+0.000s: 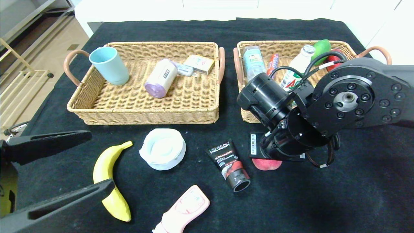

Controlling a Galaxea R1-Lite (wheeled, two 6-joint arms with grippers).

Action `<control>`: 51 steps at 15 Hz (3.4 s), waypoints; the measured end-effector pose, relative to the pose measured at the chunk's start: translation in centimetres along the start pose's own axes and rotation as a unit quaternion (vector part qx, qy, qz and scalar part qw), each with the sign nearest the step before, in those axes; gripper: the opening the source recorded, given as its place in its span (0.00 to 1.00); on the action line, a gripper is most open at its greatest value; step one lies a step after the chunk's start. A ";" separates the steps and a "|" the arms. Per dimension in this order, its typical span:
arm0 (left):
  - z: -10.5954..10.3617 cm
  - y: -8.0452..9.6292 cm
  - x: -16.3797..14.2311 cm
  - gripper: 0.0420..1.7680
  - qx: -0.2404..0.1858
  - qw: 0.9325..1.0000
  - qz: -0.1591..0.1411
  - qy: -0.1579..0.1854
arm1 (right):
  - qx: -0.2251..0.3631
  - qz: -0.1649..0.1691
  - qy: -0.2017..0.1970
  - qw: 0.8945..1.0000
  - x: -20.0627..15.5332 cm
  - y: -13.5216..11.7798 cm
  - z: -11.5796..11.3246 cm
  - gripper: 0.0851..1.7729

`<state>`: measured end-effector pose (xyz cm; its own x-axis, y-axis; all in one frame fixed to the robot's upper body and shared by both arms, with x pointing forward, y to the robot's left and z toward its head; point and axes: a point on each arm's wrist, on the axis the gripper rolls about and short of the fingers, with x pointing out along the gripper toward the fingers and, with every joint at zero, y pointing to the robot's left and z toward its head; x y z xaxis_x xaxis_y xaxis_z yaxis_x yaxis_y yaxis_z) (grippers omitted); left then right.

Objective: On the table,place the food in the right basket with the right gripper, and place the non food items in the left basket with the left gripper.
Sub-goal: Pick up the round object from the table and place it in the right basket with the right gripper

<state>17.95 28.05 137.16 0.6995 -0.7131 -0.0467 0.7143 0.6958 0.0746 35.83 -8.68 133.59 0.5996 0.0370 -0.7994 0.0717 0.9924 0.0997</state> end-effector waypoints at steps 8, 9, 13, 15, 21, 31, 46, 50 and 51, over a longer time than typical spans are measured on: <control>-0.1 0.0 0.0 0.97 -0.001 1.000 -0.001 0.002 | -0.002 0.001 0.000 1.000 -0.2 -0.1 0.0 0.63; -0.1 0.0 0.1 0.97 -0.001 1.000 -0.001 0.002 | -0.002 0.004 -0.002 1.000 -0.5 -0.1 0.1 0.63; -0.3 0.0 0.1 0.97 0.004 1.000 -0.002 0.005 | -0.005 0.018 -0.015 1.000 -2.1 -0.5 0.4 0.63; -0.3 0.0 0.1 0.97 0.004 1.000 -0.002 0.006 | -0.004 0.026 -0.024 0.999 -3.1 -0.8 0.7 0.63; -0.3 0.0 0.2 0.97 0.004 1.000 -0.001 0.006 | -0.035 0.032 -0.095 0.994 -6.1 -1.4 2.5 0.63; -0.3 0.1 0.3 0.97 0.004 1.000 -0.001 0.008 | -0.008 0.047 -0.258 0.965 -6.9 -1.0 6.5 0.63; -0.2 0.1 0.5 0.97 0.003 1.000 -0.001 0.008 | 0.043 0.020 -0.312 0.949 -3.3 -1.0 9.1 0.75; -0.2 0.1 0.5 0.97 0.003 1.000 -0.001 0.009 | 0.040 0.021 -0.310 0.950 -3.4 -0.9 8.9 0.83; -0.3 0.1 0.5 0.97 0.003 1.000 -0.001 0.009 | 0.039 0.022 -0.310 0.950 -3.5 -0.8 8.8 0.85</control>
<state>18.37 27.82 136.90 0.6979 -0.7132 -0.0654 0.7161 0.6934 0.0805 40.74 -10.61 141.51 0.9555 -0.0213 -0.2943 0.0798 0.9789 0.1883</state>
